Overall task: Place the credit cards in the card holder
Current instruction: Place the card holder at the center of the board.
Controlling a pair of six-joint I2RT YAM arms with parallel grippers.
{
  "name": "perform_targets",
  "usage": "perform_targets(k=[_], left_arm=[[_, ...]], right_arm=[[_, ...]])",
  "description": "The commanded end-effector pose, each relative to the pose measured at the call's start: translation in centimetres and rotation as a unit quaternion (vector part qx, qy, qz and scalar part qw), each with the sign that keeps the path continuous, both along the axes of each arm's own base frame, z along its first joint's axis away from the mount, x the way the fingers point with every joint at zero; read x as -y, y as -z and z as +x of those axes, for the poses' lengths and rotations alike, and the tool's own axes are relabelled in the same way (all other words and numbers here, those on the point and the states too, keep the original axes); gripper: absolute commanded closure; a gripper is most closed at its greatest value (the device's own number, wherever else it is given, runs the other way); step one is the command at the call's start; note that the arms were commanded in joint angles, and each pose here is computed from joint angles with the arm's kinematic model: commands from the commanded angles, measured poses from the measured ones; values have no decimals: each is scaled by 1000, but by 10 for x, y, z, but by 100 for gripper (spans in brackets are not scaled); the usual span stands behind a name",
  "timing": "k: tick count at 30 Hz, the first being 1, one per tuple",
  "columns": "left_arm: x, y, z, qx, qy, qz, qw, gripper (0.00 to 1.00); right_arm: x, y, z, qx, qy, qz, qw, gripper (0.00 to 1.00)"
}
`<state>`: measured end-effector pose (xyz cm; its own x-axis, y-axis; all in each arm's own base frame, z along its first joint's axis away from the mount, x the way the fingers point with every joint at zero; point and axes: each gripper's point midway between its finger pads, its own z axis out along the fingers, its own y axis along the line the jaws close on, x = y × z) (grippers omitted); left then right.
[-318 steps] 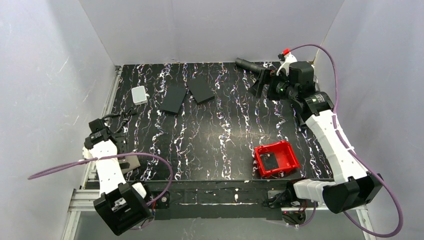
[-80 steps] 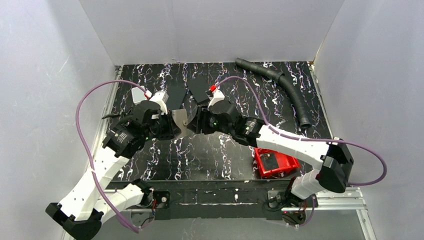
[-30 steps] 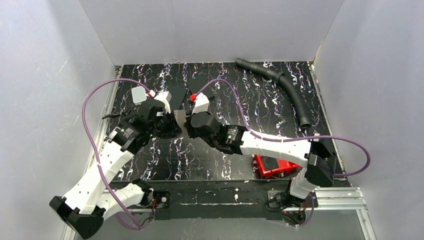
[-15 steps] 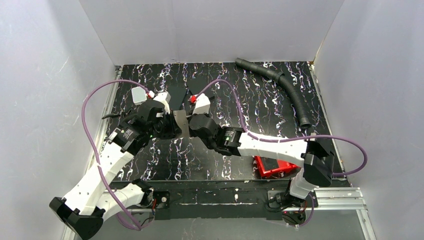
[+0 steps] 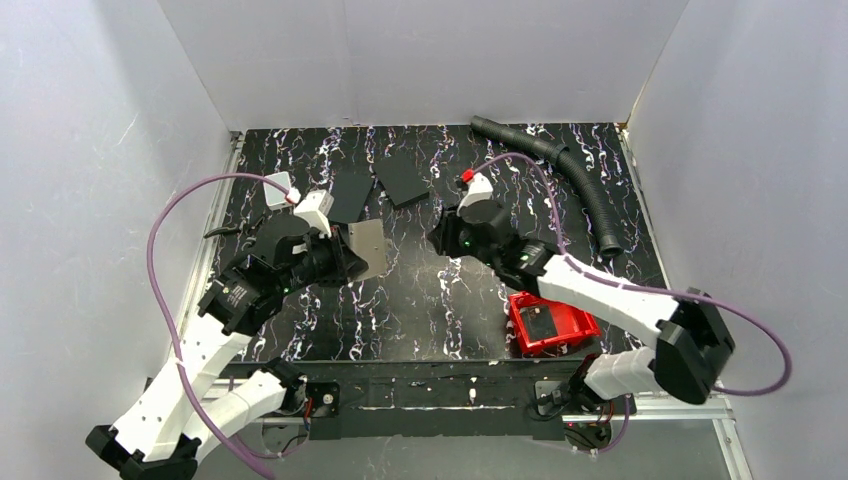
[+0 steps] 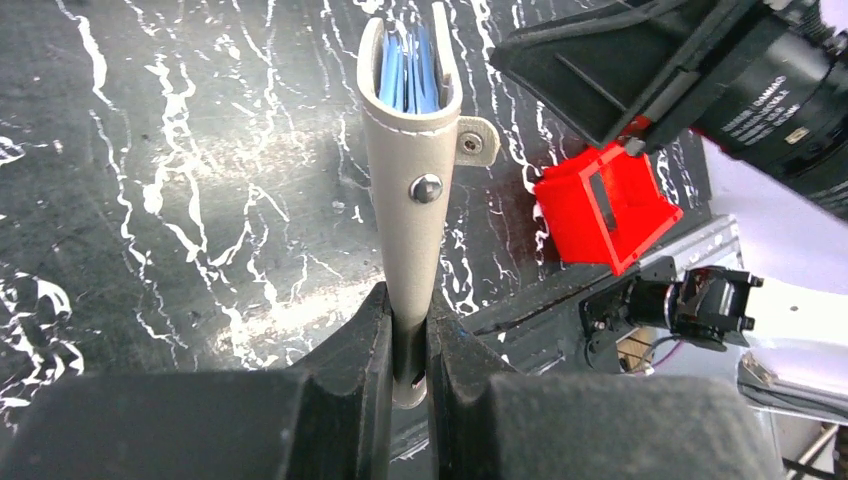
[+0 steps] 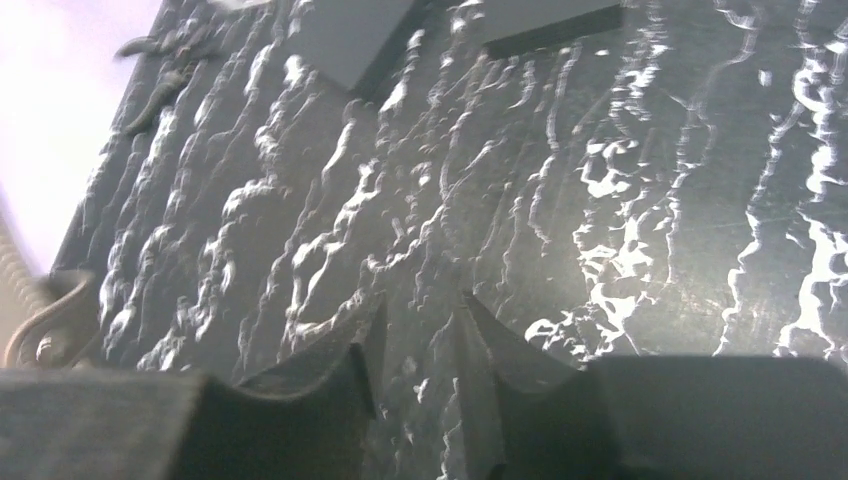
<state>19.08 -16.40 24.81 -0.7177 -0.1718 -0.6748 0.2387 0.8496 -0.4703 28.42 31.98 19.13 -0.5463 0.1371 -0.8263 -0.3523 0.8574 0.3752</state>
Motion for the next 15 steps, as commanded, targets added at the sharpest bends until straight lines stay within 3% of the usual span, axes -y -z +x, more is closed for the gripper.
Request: perform_targets(k=[1, 2, 3, 5, 10, 15], left_arm=[[17, -15, -2, 39, 52, -37, 997, 100], [19, -13, -2, 37, 59, -36, 997, 100], [21, -13, -2, 36, 67, -33, 997, 100], [26, -14, -3, 38, 89, -31, 995, 100], [36, -21, -8, 58, 142, -36, 987, 100], [45, -25, -17, 66, 180, -55, 980, 100]], right_arm=[[-20, -45, -55, 22, -249, 74, 965, 42], [-23, -55, -67, 30, -288, 80, 954, 25], [-23, -62, -75, 32, -310, 80, 947, 16], [-28, -74, -91, 16, -354, 90, 931, 7], [-39, -88, -101, -25, -377, 122, 918, 9], [-46, -82, -102, -34, -388, 135, 911, 26]])
